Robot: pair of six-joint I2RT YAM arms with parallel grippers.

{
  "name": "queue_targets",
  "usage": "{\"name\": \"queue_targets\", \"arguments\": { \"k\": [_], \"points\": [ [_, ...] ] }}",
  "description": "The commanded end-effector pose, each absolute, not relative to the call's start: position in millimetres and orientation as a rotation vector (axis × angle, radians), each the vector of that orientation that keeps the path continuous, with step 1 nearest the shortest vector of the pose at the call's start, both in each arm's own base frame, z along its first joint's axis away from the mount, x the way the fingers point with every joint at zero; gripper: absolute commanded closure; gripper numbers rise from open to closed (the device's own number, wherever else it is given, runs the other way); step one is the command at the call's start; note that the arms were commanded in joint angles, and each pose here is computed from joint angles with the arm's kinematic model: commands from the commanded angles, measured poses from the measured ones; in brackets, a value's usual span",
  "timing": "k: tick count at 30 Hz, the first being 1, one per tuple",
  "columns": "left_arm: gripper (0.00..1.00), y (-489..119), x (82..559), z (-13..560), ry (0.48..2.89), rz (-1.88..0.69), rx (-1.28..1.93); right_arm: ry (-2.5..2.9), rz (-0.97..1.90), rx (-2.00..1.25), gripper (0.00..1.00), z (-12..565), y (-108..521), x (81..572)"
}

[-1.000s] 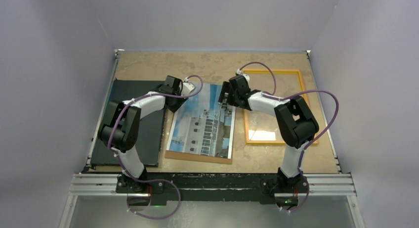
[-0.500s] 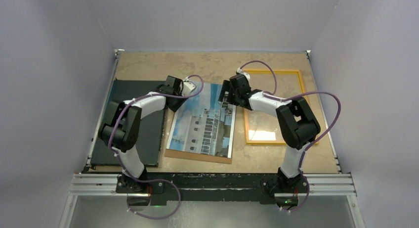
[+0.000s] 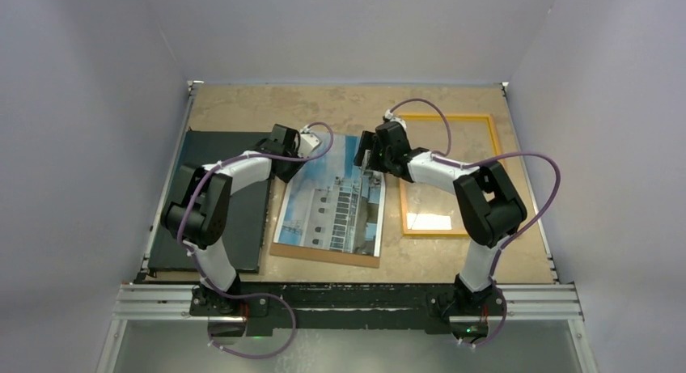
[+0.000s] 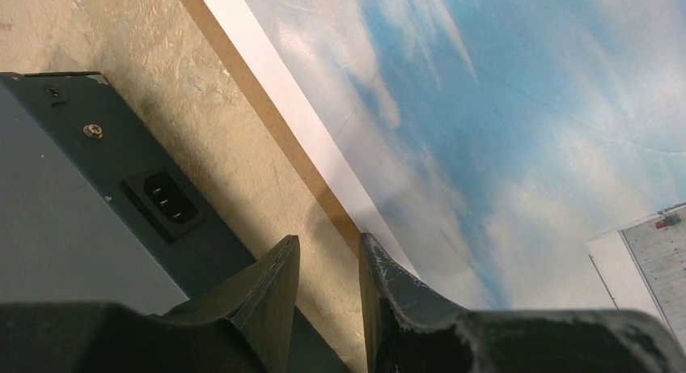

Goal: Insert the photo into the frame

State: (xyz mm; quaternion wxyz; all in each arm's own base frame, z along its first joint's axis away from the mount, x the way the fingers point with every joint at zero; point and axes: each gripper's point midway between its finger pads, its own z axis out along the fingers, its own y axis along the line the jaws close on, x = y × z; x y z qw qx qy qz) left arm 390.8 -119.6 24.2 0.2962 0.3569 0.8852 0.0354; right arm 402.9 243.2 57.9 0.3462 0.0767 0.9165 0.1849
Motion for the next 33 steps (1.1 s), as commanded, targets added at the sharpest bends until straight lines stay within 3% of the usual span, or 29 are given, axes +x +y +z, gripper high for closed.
{"name": "queue_targets", "arguments": {
  "k": [1,5,8,13,18,26,31,33],
  "points": [
    [0.68,-129.3,354.8,-14.5,2.472,-0.029,1.004,2.398,0.596,0.174,0.07,54.8,259.0,390.2],
    [0.69,-129.4,354.0,-15.2,2.474,-0.033,1.004,2.391,0.607,0.144,0.09,56.7,256.2,390.1],
    [0.69,-129.3,353.5,-14.1,2.47,-0.036,1.002,2.397,0.628,0.14,0.17,49.7,250.8,388.7],
    [0.69,-135.2,354.5,-8.7,2.477,-0.083,0.99,2.362,0.774,0.11,0.47,57.2,254.2,387.1],
    [0.65,-140.0,360.1,10.2,2.452,-0.111,0.975,2.298,0.871,0.025,0.62,86.2,266.6,387.2],
    [0.57,-143.8,366.4,34.8,2.415,-0.151,0.955,2.24,0.945,0.007,1.0,121.9,270.9,388.5],
    [0.46,-142.0,388.2,95.1,2.316,-0.143,0.906,2.198,0.958,0.026,1.0,147.4,265.3,389.1],
    [0.31,-143.2,396.3,129.8,2.236,-0.139,0.881,2.175,0.965,0.038,1.0,159.9,264.3,388.8]
  ]
}}
